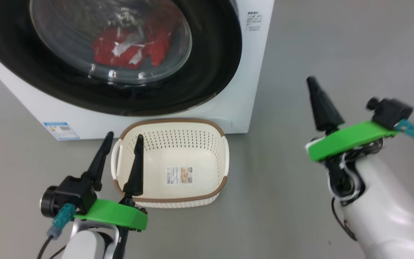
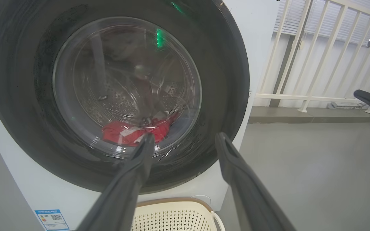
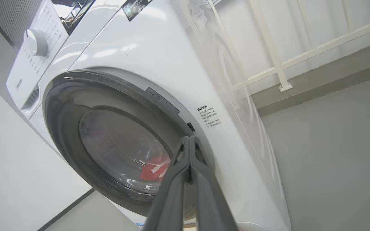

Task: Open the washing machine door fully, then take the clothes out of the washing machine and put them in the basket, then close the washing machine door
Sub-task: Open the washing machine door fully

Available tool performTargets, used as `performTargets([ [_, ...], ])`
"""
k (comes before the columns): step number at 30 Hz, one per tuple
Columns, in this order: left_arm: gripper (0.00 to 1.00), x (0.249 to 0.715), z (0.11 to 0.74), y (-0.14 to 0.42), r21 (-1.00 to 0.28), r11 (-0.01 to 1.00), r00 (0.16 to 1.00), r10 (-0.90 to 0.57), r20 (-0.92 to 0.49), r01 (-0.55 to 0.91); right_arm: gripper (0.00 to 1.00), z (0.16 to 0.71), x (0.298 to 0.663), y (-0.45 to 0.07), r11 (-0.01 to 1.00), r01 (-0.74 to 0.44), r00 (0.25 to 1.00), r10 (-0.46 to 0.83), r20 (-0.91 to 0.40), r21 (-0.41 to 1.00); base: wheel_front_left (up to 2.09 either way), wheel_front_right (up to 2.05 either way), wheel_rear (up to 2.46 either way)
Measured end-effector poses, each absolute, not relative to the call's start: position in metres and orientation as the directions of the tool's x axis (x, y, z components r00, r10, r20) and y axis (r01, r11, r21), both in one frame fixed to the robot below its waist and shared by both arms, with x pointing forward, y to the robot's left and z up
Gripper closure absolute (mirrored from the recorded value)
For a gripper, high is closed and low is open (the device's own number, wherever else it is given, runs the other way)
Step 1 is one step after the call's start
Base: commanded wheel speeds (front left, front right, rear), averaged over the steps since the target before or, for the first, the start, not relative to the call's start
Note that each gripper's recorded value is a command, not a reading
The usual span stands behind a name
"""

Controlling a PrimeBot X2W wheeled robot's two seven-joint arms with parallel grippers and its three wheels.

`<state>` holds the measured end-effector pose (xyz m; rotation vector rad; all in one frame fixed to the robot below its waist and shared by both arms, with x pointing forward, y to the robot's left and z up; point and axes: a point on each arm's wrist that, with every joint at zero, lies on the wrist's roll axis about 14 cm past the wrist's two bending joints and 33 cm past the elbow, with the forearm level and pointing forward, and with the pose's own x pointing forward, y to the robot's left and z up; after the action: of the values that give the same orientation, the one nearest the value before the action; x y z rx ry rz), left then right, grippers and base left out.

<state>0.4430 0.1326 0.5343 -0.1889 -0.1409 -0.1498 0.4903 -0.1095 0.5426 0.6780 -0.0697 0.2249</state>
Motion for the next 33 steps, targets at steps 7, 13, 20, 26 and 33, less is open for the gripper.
performTargets([
  [7, 0.00, 0.450, 0.525, 0.137, -0.190, 0.971, 0.983, -0.119, 0.140, 0.145, 1.00, 0.543, 0.523, -0.110, 0.613, -0.208, 0.974, 0.204, 0.102, 0.762, 0.00, 0.00, 0.00],
  [13, 0.00, 0.462, 0.527, 0.143, -0.205, 0.971, 0.983, -0.093, 0.158, 0.125, 1.00, 0.548, 0.552, -0.103, 0.490, -0.215, 0.961, 0.262, 0.093, 0.845, 0.00, 0.00, 0.00],
  [20, 0.00, 0.474, 0.511, 0.143, -0.213, 0.970, 0.988, -0.090, 0.129, 0.116, 1.00, 0.553, 0.587, -0.093, 0.333, -0.218, 0.939, 0.329, 0.103, 0.917, 0.00, 0.00, 0.00],
  [26, 0.00, 0.480, 0.498, 0.148, -0.210, 0.973, 0.992, -0.074, 0.101, 0.094, 1.00, 0.543, 0.606, -0.075, 0.262, -0.202, 0.913, 0.399, 0.085, 0.944, 0.00, 0.00, 0.00],
  [33, 0.00, 0.487, 0.484, 0.153, -0.202, 0.976, 0.995, -0.064, 0.071, 0.077, 1.00, 0.540, 0.629, -0.059, 0.166, -0.186, 0.882, 0.463, 0.090, 0.968, 0.00, 0.00, 0.00],
])
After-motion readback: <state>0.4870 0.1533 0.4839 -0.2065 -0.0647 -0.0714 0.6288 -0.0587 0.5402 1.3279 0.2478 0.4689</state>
